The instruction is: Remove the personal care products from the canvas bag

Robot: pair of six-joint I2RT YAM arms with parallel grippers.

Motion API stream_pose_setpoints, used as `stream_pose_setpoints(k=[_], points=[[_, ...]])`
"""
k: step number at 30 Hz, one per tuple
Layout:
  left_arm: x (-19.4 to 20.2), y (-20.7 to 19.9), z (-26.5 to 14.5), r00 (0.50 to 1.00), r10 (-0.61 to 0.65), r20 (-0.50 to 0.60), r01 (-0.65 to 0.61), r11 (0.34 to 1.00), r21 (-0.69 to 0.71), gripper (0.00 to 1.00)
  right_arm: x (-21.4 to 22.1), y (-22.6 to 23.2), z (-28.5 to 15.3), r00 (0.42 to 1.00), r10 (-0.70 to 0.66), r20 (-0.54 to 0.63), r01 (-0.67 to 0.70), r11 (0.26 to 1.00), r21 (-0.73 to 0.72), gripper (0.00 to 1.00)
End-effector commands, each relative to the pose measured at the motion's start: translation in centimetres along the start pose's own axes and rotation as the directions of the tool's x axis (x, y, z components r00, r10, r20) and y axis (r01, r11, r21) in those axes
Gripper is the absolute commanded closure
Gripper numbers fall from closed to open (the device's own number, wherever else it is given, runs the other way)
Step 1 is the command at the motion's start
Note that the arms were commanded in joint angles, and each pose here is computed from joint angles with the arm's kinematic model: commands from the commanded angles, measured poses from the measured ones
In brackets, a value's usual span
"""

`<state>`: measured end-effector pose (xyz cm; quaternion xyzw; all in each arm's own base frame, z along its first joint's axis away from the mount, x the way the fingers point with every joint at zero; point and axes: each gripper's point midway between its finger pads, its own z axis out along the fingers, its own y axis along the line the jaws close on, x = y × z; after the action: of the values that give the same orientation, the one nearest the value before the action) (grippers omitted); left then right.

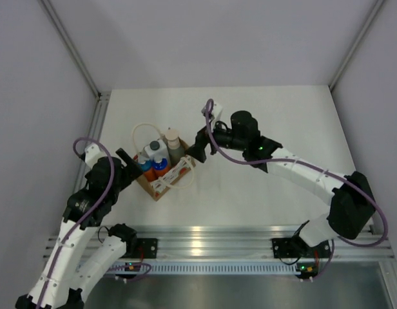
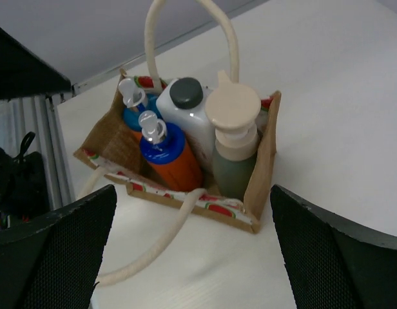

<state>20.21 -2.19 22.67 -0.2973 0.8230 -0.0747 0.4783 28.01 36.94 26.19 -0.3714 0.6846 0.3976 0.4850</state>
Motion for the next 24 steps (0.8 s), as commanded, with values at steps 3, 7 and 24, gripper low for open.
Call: stream_pose_setpoints(k=[3,7,24], points=[[2.1,-2.0,2.2,0.995,-0.043,-0.086,0.046,0.998,0.034,0.02,-6.0,-0.6,4.3,0.969,-0.164,0.184,0.165,0.986,0.01,0.01],[3.2,-1.4,3.4,0.993,-0.039,-0.108,0.039,0.999,-0.004,0.04,-4.6,-2.1,7.4,0.967,-0.196,0.163,0.195,0.981,0.019,0.01],[5.3,-1.2,5.2,0.987,0.033,-0.155,-0.034,0.999,-0.003,0.13,-1.5,-2.6,13.1,0.939,-0.252,0.234,0.262,0.965,-0.012,0.05]])
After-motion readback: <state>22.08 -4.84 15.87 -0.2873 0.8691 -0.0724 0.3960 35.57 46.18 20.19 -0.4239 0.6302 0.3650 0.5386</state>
